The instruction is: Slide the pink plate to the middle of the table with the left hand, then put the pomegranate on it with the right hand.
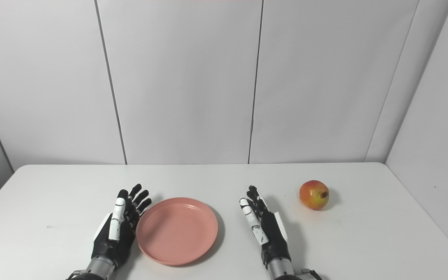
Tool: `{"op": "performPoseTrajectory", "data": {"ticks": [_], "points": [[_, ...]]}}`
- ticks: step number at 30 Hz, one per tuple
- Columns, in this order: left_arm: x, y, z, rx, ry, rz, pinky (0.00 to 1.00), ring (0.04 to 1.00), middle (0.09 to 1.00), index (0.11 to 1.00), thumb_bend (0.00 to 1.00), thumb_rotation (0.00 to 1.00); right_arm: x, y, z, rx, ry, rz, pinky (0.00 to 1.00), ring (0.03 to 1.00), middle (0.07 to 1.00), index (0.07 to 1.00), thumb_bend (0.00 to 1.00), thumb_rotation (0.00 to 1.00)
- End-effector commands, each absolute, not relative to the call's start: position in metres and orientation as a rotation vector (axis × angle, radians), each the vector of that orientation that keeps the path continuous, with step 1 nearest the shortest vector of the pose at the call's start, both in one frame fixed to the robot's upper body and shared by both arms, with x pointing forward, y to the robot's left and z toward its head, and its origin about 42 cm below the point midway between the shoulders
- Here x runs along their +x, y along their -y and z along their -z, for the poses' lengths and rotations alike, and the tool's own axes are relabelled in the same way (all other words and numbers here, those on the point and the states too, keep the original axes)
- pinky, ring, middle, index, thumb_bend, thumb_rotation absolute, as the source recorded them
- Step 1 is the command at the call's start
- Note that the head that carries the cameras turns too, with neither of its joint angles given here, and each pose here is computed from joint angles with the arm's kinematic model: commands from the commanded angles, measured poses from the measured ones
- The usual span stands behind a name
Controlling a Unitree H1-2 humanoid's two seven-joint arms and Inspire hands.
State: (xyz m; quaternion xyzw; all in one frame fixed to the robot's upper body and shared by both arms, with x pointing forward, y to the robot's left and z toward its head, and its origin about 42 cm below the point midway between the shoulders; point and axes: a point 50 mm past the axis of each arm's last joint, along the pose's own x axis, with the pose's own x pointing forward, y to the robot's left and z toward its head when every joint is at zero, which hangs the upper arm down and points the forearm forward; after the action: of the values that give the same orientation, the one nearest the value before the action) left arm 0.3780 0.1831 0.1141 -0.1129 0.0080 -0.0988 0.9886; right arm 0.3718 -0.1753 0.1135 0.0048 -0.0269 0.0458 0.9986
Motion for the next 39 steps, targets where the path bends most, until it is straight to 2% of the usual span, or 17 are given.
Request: {"op": "performPoseTrajectory", "data": {"ticks": [1, 8, 21, 32, 39], "points": [[0.380, -0.174, -0.122, -0.218, 0.031, 0.213, 0.95, 0.962, 0.967, 0.972, 0.60, 1.00, 0.376, 0.176, -0.127, 0.015, 0.091, -0.108, 0.94, 0.929, 0.946, 0.946, 0.52, 0.82], [0.376, -0.160, -0.121, -0.222, 0.034, 0.198, 0.92, 0.936, 0.939, 0.939, 0.57, 1.00, 0.375, 0.181, -0.127, 0.017, 0.084, -0.105, 0.94, 0.929, 0.942, 0.939, 0.51, 0.81], [0.375, -0.152, -0.120, -0.231, 0.023, 0.271, 0.97, 0.975, 0.980, 0.980, 0.60, 1.00, 0.374, 0.186, -0.127, 0.001, 0.077, -0.110, 0.96, 0.931, 0.943, 0.941, 0.54, 0.81], [0.374, -0.153, -0.121, -0.238, 0.007, 0.285, 0.96, 0.972, 0.978, 0.981, 0.61, 1.00, 0.374, 0.185, -0.127, 0.001, 0.074, -0.113, 0.95, 0.930, 0.941, 0.942, 0.54, 0.81], [0.384, -0.167, -0.114, -0.131, 0.054, 0.195, 0.95, 0.956, 0.957, 0.957, 0.55, 1.00, 0.374, 0.184, -0.128, 0.017, 0.075, -0.117, 0.96, 0.933, 0.942, 0.940, 0.53, 0.80]]}}
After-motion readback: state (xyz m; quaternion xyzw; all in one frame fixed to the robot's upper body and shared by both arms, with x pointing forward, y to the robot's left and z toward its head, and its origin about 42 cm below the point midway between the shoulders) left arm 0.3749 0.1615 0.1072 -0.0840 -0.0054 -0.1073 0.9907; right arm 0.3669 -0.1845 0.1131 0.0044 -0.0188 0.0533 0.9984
